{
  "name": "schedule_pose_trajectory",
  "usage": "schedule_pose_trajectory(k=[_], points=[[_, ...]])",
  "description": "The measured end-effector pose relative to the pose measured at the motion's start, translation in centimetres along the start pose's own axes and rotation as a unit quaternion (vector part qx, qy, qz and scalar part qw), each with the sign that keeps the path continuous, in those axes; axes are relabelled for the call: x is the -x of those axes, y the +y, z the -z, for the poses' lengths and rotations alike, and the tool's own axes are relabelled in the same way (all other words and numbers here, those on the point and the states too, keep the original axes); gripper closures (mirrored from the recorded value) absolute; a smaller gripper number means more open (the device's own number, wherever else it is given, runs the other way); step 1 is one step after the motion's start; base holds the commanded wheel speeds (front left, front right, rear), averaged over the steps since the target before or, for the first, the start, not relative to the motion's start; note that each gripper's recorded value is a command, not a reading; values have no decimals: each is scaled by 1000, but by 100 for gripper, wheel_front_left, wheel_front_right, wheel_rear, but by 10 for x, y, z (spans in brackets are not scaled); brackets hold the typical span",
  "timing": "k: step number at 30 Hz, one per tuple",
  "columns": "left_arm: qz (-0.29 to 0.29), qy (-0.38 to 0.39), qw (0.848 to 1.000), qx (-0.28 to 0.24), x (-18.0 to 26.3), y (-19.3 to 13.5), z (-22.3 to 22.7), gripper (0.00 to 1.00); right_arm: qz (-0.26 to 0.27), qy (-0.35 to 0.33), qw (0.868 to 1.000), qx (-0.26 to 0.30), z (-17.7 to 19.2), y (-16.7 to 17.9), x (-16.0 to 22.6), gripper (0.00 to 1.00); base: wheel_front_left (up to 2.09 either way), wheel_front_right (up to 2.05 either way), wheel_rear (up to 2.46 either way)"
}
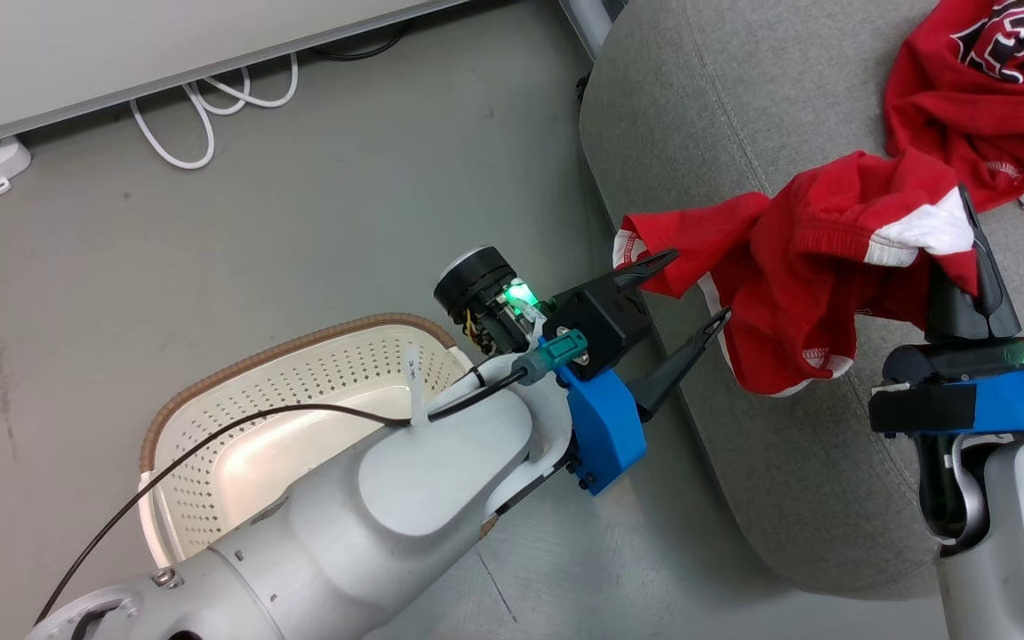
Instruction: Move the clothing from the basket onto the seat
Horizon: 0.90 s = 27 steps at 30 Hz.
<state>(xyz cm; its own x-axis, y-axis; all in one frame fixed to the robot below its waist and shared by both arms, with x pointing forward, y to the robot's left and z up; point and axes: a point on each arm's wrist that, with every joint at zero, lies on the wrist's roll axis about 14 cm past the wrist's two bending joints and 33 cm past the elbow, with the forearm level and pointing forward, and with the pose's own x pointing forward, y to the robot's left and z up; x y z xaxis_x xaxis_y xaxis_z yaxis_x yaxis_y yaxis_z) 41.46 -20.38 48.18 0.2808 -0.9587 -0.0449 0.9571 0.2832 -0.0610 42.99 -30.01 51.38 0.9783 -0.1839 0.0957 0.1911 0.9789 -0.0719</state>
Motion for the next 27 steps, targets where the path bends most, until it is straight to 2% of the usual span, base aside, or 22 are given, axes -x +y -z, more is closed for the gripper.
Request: schedule_pose_trajectory(k=[10,14,21,27], points=[[5,3,1000,3,-3,3,7,0,5,8,1000,-1,8,-1,-2,100,0,0,0],[2,0,1000,4,-4,9,8,0,3,-5,1000,5,1,0,-14,100,0,0,0],[-16,-15,1000,9,-8,37,14,0,4,-99,994,45,-55,-14,-68,100,0,0,0],[-30,-11,999,13,-11,68,41,0,17,-193,976,100,-118,-37,-118,100,0,0,0]])
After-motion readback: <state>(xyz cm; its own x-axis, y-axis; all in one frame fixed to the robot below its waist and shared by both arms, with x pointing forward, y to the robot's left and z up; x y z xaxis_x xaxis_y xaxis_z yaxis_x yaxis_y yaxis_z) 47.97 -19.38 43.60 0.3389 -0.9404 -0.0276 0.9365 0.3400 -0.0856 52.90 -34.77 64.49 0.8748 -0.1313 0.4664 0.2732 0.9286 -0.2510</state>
